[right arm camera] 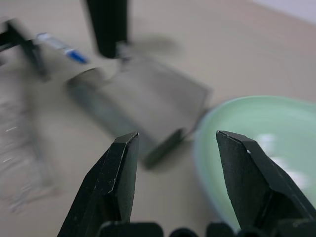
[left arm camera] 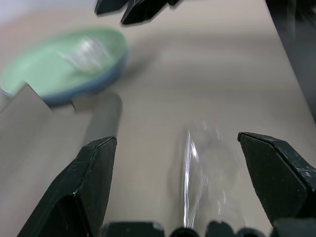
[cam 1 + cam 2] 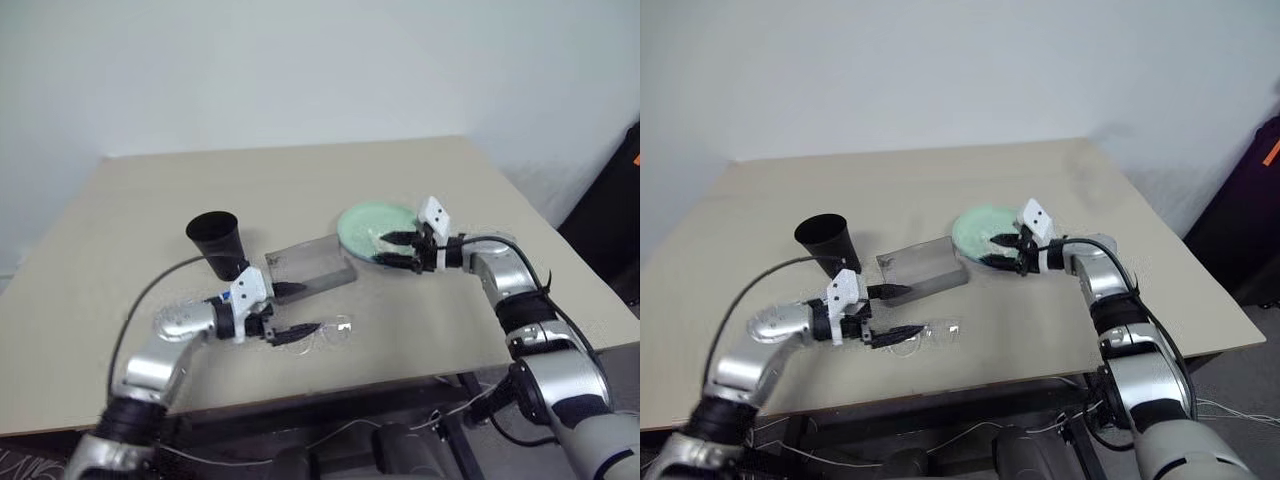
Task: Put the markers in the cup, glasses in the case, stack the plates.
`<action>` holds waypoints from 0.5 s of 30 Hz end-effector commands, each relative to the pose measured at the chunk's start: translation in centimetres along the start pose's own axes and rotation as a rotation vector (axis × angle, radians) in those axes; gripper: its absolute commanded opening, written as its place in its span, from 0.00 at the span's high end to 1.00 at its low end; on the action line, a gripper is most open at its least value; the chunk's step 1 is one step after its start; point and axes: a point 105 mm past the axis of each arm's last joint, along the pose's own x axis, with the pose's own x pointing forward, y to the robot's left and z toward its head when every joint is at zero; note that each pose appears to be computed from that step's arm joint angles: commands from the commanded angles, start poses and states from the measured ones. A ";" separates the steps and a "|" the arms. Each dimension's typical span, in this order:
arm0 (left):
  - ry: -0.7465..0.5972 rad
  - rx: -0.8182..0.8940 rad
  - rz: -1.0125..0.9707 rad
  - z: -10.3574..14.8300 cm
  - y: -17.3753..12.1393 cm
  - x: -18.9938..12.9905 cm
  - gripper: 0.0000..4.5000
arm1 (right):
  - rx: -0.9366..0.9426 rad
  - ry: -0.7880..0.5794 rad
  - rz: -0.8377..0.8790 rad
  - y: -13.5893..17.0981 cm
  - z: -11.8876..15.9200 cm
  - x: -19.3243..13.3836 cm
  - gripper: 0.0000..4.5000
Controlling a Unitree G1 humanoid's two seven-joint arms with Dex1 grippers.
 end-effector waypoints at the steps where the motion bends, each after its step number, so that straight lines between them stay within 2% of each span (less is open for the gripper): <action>1: 0.075 0.036 -0.150 0.2 -0.2 0.5 0.07 | -0.057 -0.079 0.061 1.1 2.6 -0.1 0.40; 7: 0.123 0.052 -0.281 0.6 0.3 2.1 0.07 | -0.033 -0.110 0.106 3.1 2.4 -0.2 0.40; 15: 0.259 0.165 -0.345 -0.8 1.4 3.7 0.07 | -0.009 -0.131 0.073 4.0 2.0 -0.5 0.40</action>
